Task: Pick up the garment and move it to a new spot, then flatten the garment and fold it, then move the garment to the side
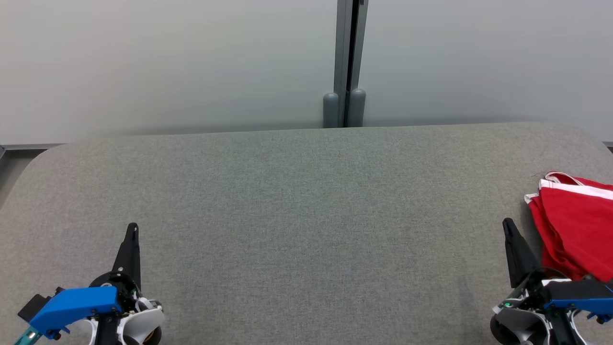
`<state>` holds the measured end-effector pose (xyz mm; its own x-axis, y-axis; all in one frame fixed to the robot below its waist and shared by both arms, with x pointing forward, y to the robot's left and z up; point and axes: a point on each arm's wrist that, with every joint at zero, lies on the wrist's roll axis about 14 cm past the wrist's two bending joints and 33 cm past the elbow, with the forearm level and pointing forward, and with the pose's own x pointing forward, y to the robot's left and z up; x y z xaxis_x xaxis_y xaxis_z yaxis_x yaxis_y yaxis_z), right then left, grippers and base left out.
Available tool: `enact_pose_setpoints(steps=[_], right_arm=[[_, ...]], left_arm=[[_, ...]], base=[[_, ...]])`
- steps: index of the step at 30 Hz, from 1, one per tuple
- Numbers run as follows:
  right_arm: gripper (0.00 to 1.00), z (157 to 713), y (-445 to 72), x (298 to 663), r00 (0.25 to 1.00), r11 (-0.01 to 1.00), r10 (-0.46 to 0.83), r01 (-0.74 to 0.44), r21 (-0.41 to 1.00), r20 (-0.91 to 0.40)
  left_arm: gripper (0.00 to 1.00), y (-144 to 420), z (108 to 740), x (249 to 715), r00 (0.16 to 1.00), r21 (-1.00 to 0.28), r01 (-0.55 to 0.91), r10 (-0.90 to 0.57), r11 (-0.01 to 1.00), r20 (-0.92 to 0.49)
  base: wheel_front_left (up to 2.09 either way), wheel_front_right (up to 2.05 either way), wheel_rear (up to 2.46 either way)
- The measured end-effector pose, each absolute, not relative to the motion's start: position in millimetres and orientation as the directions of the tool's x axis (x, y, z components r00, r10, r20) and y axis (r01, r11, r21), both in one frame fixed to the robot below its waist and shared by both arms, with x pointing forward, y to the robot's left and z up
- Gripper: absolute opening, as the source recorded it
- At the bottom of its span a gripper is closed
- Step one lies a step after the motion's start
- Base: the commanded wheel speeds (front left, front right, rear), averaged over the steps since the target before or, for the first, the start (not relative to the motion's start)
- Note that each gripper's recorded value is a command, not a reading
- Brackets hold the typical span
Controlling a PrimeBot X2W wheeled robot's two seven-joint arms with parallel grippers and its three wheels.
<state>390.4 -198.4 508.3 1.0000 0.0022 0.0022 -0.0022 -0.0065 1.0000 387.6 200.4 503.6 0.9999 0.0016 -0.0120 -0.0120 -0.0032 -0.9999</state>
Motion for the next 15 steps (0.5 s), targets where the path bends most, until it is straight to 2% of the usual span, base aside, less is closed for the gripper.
enact_pose_setpoints(steps=[15], right_arm=[[0.0, 508.4, -198.4, 390.3, 1.0, -0.007, 0.002, -0.002, 1.0, 0.002]], left_arm=[[0.0, 200.4, 503.9, 387.6, 1.0, -1.0, -0.011, 0.002, -0.003, -0.011]], base=[[0.0, 0.0, 0.0]])
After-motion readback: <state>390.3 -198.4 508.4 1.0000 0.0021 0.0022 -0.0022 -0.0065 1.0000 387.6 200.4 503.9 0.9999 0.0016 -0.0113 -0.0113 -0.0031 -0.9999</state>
